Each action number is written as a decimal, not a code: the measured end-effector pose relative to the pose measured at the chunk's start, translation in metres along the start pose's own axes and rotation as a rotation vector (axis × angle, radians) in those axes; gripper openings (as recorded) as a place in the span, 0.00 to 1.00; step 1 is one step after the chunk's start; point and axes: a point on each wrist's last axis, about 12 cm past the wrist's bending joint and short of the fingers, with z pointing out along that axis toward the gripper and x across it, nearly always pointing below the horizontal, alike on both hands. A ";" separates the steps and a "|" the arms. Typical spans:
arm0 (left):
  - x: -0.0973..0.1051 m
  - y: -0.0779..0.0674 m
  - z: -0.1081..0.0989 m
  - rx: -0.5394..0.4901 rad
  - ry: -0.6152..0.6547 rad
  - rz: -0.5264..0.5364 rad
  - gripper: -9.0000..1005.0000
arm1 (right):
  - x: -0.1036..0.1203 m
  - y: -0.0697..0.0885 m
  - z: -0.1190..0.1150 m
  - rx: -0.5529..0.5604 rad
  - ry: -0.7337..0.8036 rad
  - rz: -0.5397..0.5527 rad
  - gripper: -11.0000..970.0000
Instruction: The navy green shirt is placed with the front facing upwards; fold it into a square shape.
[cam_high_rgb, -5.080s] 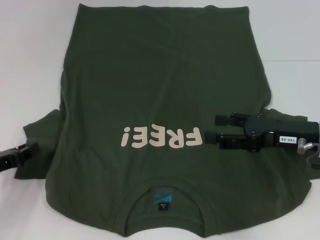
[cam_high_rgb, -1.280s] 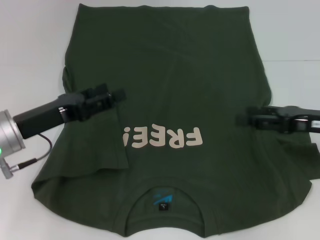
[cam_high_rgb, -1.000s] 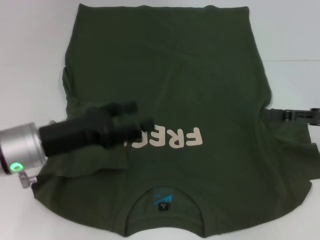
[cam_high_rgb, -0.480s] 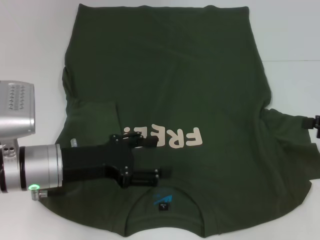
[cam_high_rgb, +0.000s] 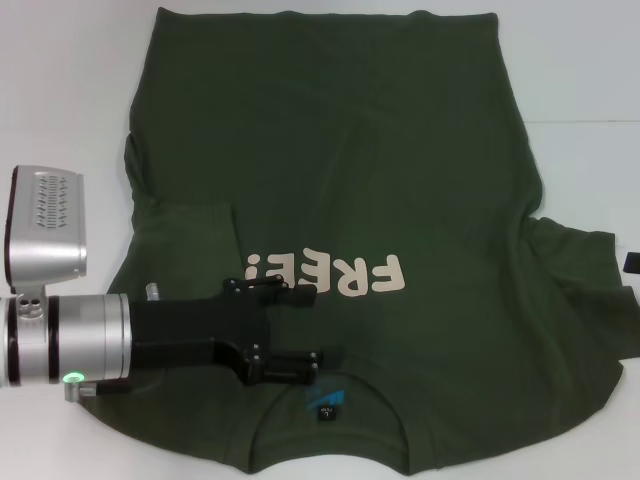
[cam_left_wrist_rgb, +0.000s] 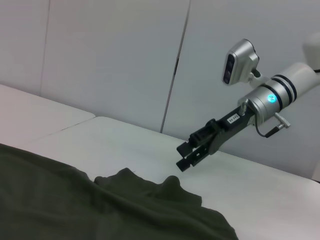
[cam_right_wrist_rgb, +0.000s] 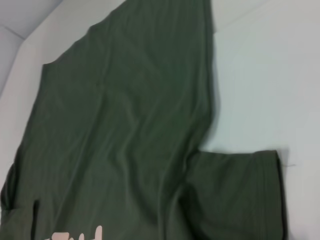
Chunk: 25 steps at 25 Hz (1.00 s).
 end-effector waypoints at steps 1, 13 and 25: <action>0.000 0.000 0.000 -0.003 0.001 0.000 0.87 | 0.001 -0.001 0.002 0.005 -0.002 0.002 0.85; -0.001 0.003 0.001 -0.013 0.003 0.000 0.87 | 0.010 -0.001 0.026 0.027 -0.013 0.010 0.80; -0.001 0.005 0.000 -0.030 0.006 -0.001 0.87 | 0.011 0.009 0.037 -0.005 -0.013 0.013 0.76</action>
